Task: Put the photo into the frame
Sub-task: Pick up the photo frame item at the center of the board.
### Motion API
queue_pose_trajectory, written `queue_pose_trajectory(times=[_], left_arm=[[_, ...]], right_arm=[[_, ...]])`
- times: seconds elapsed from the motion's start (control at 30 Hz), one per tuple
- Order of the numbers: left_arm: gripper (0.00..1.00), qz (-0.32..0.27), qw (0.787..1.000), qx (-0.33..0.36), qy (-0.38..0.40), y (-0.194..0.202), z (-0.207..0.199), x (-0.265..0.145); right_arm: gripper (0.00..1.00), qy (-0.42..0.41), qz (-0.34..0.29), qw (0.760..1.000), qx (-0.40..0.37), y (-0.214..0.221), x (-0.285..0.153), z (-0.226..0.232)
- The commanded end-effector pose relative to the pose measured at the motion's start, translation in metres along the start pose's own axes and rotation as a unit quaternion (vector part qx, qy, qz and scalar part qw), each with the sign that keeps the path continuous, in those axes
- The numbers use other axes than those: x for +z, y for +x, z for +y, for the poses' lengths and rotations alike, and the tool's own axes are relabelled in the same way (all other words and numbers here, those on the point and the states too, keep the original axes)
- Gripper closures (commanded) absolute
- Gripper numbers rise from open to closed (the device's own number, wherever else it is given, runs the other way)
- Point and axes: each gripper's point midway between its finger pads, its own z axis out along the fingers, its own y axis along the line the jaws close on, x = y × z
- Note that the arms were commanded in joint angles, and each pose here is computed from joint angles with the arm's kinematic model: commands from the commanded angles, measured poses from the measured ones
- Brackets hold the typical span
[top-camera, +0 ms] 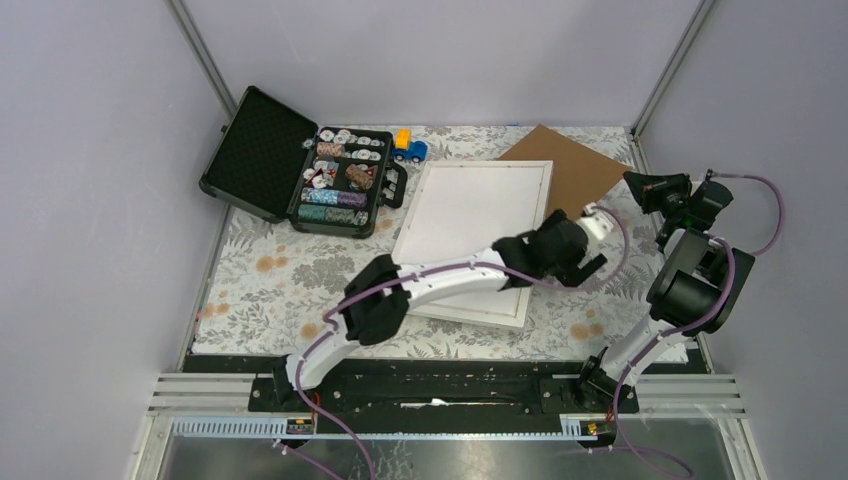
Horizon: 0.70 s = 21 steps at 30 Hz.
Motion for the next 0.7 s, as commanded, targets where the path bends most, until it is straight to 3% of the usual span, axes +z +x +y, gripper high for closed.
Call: queue_pose_trajectory(times=[0.0, 0.1, 0.27, 0.47, 0.67], left_arm=[[0.01, -0.042, 0.992, 0.061, -0.098, -0.027, 0.011, -0.002], [0.01, -0.054, 0.993, 0.049, -0.091, -0.033, 0.011, -0.012], [0.02, -0.100, 0.986, 0.111, -0.078, -0.043, 0.006, -0.009], [0.08, -0.093, 0.964, 0.195, -0.156, -0.031, 0.027, 0.013], [0.26, -0.065, 0.933, 0.275, -0.223, -0.017, 0.042, 0.033]], right_arm=[[1.00, -0.060, -0.010, 0.997, -0.042, -0.011, -0.010, 0.060], [1.00, -0.054, -0.009, 0.998, -0.041, -0.011, -0.009, 0.057], [1.00, -0.054, -0.008, 0.998, -0.035, -0.009, -0.010, 0.058], [1.00, -0.057, -0.005, 0.998, -0.034, -0.009, -0.012, 0.064], [1.00, -0.058, -0.007, 0.998, -0.030, -0.009, -0.014, 0.068]])
